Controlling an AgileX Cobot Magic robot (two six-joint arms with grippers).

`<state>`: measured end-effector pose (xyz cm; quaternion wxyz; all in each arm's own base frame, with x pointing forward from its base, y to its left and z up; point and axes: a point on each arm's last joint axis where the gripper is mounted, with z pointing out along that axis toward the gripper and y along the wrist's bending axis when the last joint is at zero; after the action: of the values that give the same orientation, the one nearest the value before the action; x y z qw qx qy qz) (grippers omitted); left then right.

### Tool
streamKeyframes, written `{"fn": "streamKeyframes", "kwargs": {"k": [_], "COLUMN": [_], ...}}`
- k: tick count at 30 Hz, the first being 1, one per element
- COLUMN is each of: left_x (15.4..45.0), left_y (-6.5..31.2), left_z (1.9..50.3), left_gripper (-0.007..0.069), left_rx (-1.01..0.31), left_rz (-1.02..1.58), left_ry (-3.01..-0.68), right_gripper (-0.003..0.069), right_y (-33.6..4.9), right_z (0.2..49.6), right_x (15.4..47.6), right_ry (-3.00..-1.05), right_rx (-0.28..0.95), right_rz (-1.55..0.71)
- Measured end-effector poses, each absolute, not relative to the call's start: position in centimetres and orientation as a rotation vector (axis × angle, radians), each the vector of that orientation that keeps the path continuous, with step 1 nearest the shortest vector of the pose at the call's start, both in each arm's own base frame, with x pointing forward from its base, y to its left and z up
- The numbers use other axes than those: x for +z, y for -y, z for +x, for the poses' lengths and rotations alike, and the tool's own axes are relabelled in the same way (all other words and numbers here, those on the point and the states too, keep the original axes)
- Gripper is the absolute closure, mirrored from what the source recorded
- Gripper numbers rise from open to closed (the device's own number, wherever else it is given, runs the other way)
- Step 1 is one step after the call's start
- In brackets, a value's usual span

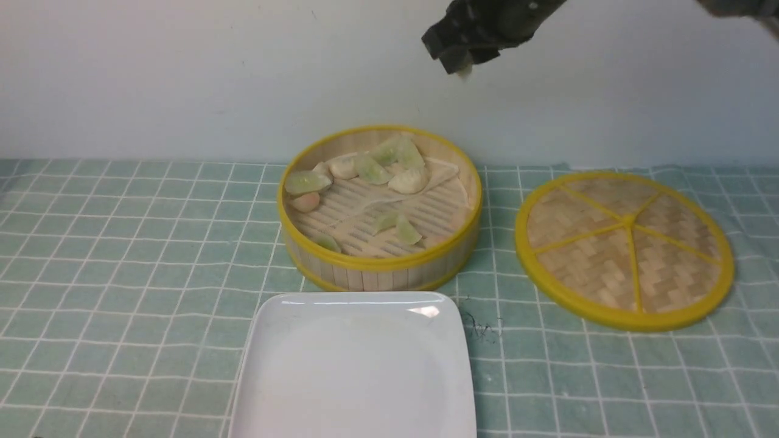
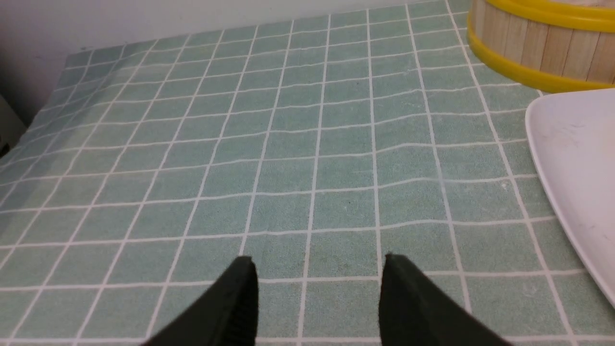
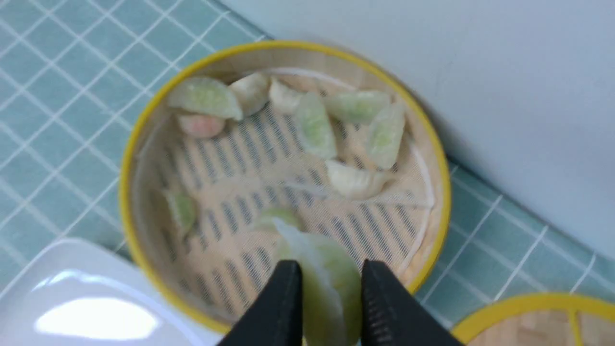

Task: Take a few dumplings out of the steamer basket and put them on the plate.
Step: Use the right arm to put the dumpling into the plate

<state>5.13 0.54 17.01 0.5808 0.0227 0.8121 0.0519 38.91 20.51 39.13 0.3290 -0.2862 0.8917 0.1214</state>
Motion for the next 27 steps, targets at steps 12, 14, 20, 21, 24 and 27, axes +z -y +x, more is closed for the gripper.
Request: {"fn": "streamKeyframes", "kwargs": {"k": [12,14,20,21,24,27], "left_x": [17.0,17.0,17.0,17.0,17.0,17.0], "left_y": [-0.5,-0.5,-0.5,-0.5,-0.5,-0.5], "left_z": [5.1,5.1,5.1,5.1,5.1,5.1], "left_gripper": [0.0307,0.0307,0.0307,0.0307,0.0307,0.0307], "left_rx": [0.121,0.121,0.121,0.121,0.121,0.121], "left_rz": [0.053,0.053,0.053,0.053,0.053,0.053], "left_ry": [-1.898,-1.898,-1.898,-1.898,-1.898,-1.898], "right_gripper": [0.0524,0.0524,0.0524,0.0524,0.0519,0.0492], "right_y": [-22.8,-23.9,-25.8,-26.0,-26.3,-26.5], "right_z": [29.5,29.2,30.0,30.2,30.6,30.9], "right_x": [29.3,27.1,22.3,21.3,19.4,18.3], "right_ry": [-2.607,-2.619,-2.681,-2.701,-2.741,-2.755], "right_rx": [0.440,0.439,0.445,0.443,0.431,0.416], "right_rz": [-1.066,-1.095,-1.095,-1.087,-1.083,-1.084]}}
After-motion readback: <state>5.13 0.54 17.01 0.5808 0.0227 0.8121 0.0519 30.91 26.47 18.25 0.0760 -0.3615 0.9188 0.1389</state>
